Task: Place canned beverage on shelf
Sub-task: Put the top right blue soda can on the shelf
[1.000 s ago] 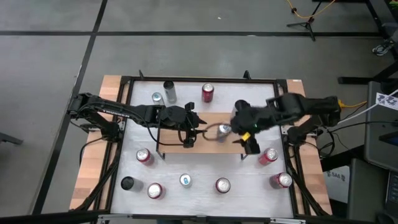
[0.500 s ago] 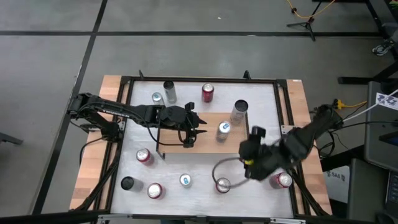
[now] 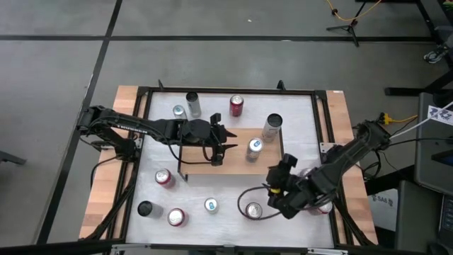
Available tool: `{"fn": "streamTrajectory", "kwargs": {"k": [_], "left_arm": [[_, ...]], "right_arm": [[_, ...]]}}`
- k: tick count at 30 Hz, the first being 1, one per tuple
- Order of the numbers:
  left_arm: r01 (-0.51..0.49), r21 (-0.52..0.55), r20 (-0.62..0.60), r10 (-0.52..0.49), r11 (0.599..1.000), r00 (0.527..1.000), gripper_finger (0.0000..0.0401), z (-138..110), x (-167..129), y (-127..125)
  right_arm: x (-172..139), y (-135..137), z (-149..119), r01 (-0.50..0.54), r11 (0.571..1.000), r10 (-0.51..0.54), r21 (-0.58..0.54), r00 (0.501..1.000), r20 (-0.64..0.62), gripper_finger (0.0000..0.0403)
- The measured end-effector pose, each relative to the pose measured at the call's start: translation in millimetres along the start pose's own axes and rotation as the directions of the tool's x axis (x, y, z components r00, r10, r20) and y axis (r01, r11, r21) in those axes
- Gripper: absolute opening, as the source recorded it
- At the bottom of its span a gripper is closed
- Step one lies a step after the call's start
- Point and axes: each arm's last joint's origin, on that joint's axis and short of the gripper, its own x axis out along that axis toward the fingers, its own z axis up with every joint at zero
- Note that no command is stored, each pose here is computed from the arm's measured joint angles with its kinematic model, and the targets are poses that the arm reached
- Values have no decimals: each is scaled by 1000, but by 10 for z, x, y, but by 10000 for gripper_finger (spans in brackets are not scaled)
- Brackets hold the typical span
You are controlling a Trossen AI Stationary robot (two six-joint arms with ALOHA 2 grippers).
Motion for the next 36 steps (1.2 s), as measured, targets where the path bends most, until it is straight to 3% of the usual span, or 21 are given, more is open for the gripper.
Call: {"fn": "streamTrajectory", "kwargs": {"k": [7,13,36], "left_arm": [[-20,-21,54,21,1000,998,143,-8,171,41],[-41,-27,31,41,999,999,143,-96,324,99],[20,-26,60,-18,999,998,143,-78,331,57]], "right_arm": [[160,2,-8,-2,1000,2,21,1000,18,285],[171,-3,23,16,1000,-16,-3,998,56,285],[419,-247,328,35,999,-36,7,998,59,285]]}}
